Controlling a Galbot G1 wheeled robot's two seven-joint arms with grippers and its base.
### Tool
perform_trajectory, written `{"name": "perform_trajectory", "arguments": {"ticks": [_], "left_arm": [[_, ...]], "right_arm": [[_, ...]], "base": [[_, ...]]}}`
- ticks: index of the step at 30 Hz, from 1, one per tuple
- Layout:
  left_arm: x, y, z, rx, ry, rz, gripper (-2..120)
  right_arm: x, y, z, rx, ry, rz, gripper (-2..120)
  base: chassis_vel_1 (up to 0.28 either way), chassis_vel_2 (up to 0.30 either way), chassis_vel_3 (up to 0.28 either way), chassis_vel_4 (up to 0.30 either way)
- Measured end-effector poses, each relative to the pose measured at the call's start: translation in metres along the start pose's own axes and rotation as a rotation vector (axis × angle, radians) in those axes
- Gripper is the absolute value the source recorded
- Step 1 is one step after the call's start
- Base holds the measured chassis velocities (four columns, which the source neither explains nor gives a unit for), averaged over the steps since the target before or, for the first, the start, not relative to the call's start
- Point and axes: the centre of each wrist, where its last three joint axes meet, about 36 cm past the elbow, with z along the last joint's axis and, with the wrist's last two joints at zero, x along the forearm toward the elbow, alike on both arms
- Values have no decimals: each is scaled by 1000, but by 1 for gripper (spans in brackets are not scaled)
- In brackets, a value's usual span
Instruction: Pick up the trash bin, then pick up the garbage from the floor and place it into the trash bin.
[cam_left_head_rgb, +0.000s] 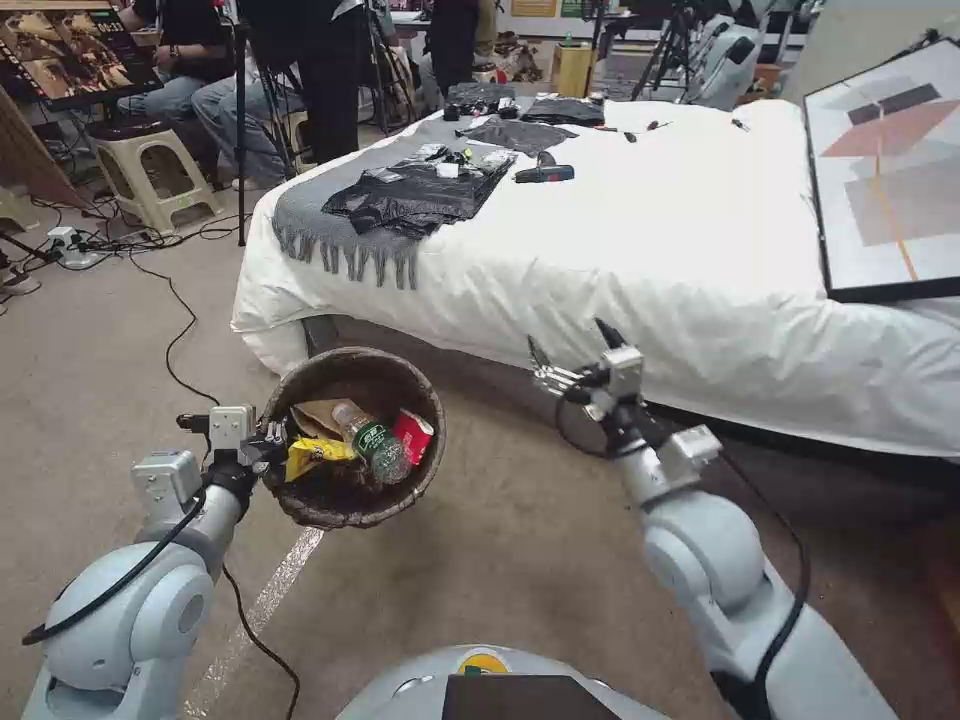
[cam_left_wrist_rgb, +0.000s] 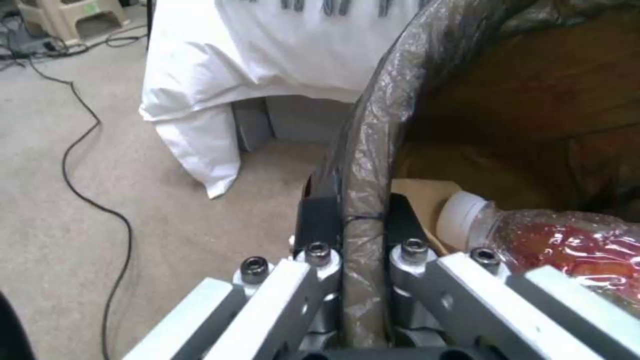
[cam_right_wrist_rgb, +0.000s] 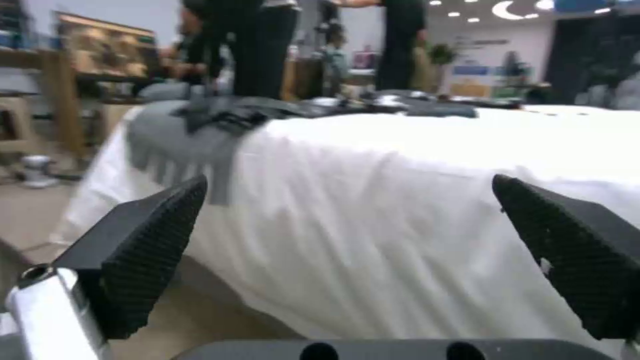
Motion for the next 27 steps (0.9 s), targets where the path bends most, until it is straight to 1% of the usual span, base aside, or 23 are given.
{"name": "perform_trajectory", "arguments": {"ticks": [5, 14, 20, 27], "left_arm": [[-1, 2, 0, -18, 3, 0, 2], [0, 5, -5, -56, -4, 5, 2], [-1, 8, -6, -67, -9, -4, 2], [-4, 9, -6, -62, -9, 2, 2]], "right_arm": [[24, 5, 13, -7, 8, 98, 100], [52, 6, 23, 2, 26, 175, 100], [56, 6, 25, 3, 33, 181, 100], [48, 0, 23, 2, 30, 173, 100]], "base": [[0, 0, 0, 0], [0, 0, 0, 0], [0, 0, 0, 0], [0, 0, 0, 0]]}}
